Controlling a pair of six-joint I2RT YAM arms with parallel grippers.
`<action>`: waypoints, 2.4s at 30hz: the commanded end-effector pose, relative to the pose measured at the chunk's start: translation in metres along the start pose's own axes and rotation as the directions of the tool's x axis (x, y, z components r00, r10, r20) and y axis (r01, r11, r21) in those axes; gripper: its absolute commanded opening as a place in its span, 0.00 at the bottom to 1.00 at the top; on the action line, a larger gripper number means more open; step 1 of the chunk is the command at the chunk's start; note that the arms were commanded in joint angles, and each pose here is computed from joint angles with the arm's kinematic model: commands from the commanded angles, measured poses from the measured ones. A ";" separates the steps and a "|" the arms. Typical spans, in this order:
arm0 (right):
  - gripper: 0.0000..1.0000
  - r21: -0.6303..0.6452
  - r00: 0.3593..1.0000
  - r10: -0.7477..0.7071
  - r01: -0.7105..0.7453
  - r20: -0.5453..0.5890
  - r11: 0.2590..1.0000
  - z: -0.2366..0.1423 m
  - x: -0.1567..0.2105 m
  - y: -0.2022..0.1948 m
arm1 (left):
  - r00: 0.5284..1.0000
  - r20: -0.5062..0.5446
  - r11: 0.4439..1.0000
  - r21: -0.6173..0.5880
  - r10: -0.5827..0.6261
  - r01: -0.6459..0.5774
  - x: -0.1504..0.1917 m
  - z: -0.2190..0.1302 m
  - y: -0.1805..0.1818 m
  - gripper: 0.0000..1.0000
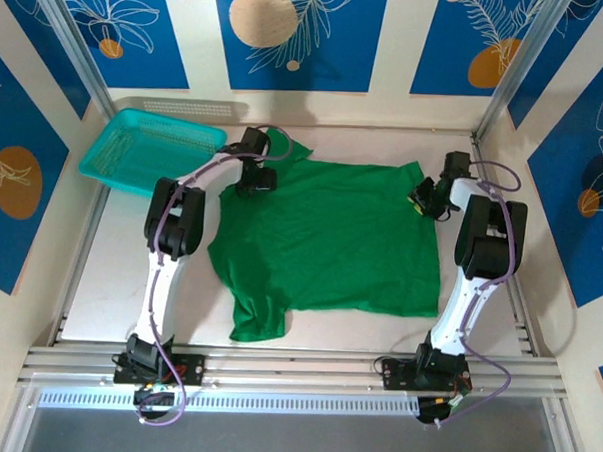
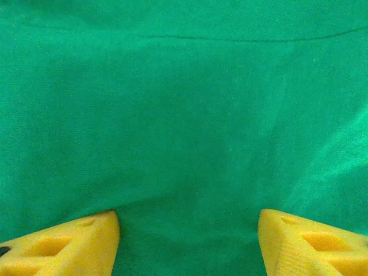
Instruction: Fold the inside-out t-shirt
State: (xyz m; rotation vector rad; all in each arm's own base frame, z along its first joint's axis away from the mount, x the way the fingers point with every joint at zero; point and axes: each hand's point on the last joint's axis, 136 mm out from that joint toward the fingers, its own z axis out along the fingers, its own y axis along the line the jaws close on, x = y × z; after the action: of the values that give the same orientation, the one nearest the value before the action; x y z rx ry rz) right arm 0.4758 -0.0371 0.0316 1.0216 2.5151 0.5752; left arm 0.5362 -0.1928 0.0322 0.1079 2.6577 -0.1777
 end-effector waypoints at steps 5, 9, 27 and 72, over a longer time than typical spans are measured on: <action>0.34 -0.114 0.999 -0.042 0.043 0.007 0.993 -0.003 -0.032 0.020 | 0.997 -0.032 0.997 0.013 0.070 -0.070 -0.018 0.018 -0.001 0.67; 0.40 -0.139 0.994 -0.061 0.073 0.088 0.988 -0.041 -0.033 0.047 | 0.998 0.014 0.997 0.049 0.057 -0.058 -0.042 -0.006 -0.005 0.67; 0.99 -0.056 0.999 0.034 -0.035 -0.009 0.998 -0.172 0.139 -0.040 | 0.994 -0.059 0.944 0.310 -0.094 0.108 0.150 -0.220 -0.051 0.59; 0.95 0.203 0.894 0.444 -0.424 -0.060 0.883 -0.147 0.188 -0.115 | 0.919 -0.257 0.935 0.111 -0.300 0.336 0.265 -0.192 0.026 0.58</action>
State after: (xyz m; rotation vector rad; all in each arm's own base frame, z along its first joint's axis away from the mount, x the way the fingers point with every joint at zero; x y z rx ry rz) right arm 0.2593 -0.0147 0.0728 1.4370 2.4410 0.6349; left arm 0.2588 -0.1237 0.0711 -0.2567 2.8035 -0.4228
